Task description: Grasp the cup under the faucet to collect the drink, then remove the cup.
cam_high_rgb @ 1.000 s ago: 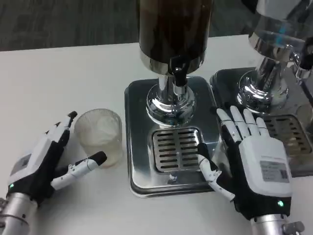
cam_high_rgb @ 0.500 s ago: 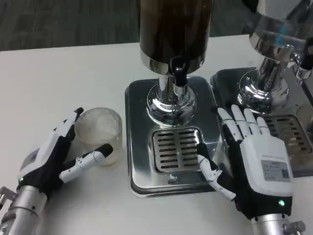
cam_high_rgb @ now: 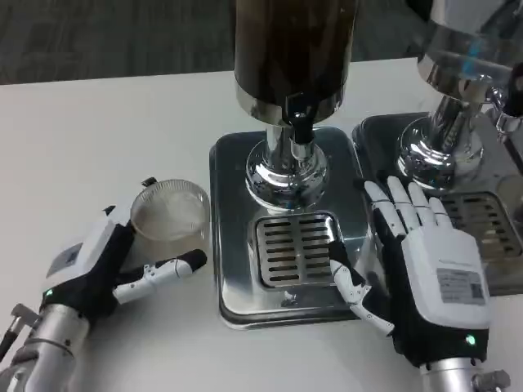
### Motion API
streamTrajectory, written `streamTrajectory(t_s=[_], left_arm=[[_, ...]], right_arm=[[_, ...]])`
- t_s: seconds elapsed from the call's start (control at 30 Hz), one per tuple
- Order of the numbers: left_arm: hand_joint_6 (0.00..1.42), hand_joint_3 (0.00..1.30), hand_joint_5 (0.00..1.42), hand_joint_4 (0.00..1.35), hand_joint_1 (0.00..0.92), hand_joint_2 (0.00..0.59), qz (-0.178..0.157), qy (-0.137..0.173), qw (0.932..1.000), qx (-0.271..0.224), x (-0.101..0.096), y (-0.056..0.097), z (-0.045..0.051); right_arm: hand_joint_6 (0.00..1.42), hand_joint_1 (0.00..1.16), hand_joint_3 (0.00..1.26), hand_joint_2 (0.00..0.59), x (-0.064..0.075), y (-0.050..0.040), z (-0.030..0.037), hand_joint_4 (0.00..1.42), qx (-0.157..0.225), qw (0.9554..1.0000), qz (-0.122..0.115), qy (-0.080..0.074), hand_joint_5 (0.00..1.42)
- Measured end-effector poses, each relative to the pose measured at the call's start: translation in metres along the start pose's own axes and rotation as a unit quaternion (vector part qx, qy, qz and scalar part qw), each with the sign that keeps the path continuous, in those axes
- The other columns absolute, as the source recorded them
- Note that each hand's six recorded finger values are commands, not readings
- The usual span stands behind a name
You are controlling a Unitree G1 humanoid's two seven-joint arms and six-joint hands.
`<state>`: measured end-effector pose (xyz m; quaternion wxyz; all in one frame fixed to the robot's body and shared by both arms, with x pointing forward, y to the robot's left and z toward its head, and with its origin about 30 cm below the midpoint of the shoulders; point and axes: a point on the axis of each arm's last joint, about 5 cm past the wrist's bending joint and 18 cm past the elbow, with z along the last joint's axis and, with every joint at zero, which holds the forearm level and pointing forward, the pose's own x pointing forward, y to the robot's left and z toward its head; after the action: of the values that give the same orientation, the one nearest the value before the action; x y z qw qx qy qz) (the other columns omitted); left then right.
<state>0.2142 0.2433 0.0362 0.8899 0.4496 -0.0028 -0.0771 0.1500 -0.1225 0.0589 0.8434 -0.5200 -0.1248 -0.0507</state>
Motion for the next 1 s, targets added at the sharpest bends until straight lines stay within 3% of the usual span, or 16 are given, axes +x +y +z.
streamTrajectory(t_s=[0.63,0.77,1.0], left_arm=[[0.33,0.0,0.32,0.0,0.193,0.016,0.022,-0.015,0.9997,-0.004,0.0046,0.0028,0.0027],[0.52,0.0,0.43,0.08,0.253,0.036,0.032,-0.019,0.9993,-0.006,0.0055,0.0029,0.0036],[0.71,0.09,0.6,0.26,0.337,0.073,0.044,-0.025,0.9987,-0.006,0.0079,0.0037,0.0051]], right_arm=[[0.08,0.31,0.18,0.417,-0.0031,0.0012,0.0011,0.07,0.003,1.0,0.003,0.007,0.06],[0.09,0.31,0.18,0.417,-0.0031,0.0009,0.0011,0.07,0.003,1.0,0.002,0.008,0.06],[0.11,0.32,0.18,0.417,-0.0027,0.0008,0.0023,0.07,0.005,0.9999,-0.001,0.014,0.06]])
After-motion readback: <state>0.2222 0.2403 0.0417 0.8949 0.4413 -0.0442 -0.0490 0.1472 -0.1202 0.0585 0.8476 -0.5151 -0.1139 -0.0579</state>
